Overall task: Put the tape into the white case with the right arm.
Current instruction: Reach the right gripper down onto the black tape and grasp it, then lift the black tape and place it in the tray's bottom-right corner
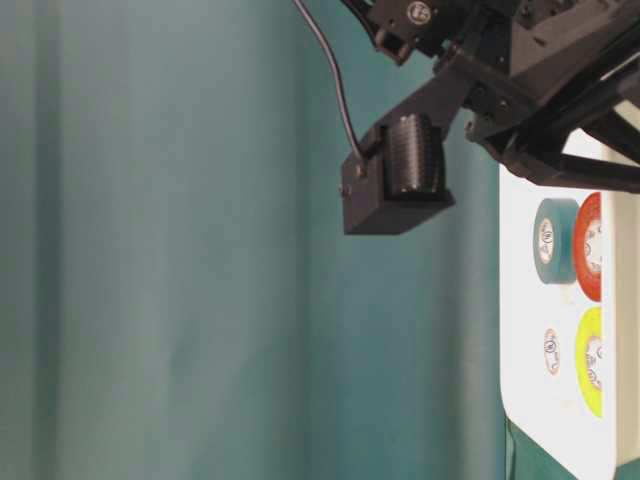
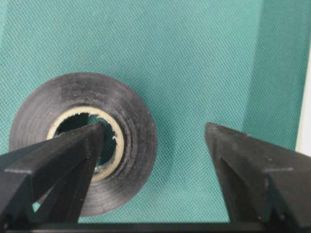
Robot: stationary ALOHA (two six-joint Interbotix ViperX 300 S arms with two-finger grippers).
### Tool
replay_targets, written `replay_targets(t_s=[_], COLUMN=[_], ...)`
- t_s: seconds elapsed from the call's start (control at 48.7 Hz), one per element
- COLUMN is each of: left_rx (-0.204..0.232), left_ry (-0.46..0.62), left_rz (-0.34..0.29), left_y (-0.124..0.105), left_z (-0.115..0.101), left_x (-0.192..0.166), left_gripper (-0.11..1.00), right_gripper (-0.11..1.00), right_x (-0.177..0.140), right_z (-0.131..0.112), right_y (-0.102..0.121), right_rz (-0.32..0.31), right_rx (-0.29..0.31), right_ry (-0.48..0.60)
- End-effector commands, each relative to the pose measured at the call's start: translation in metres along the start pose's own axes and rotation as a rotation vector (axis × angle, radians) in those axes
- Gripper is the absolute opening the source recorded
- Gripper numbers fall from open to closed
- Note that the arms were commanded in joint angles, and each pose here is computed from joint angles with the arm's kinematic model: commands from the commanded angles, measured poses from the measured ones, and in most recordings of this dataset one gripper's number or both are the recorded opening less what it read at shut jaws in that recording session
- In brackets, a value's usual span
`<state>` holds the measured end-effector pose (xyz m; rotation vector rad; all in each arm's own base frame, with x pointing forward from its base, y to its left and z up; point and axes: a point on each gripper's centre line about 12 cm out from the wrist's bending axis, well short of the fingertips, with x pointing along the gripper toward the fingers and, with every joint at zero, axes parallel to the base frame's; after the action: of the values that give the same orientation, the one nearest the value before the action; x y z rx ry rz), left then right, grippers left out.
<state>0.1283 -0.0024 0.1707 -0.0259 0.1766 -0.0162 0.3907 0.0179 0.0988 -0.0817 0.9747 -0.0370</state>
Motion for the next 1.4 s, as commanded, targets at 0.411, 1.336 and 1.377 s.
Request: replay_targets(t_s=[0.411,1.336,1.377], left_rx=[-0.002,-0.003,-0.002], left_ry=[-0.009,-0.009,-0.009], left_rz=[0.001,0.001,0.001], left_y=[0.000,0.000,0.000], left_z=[0.005,0.005,0.005], left_x=[0.000,0.000,0.000], left_gripper=[0.00,0.00,0.00], right_gripper=[0.00,0.00,0.00], right_x=[-0.006,-0.064,-0.064], right_z=[0.017,0.033,0.034], right_y=[-0.002,-0.018,-0.020], right_rz=[-0.017,-0.111,-0.113], right_rx=[0.000,0.060,0.064], right_ry=[-0.024,-0.015,-0.018])
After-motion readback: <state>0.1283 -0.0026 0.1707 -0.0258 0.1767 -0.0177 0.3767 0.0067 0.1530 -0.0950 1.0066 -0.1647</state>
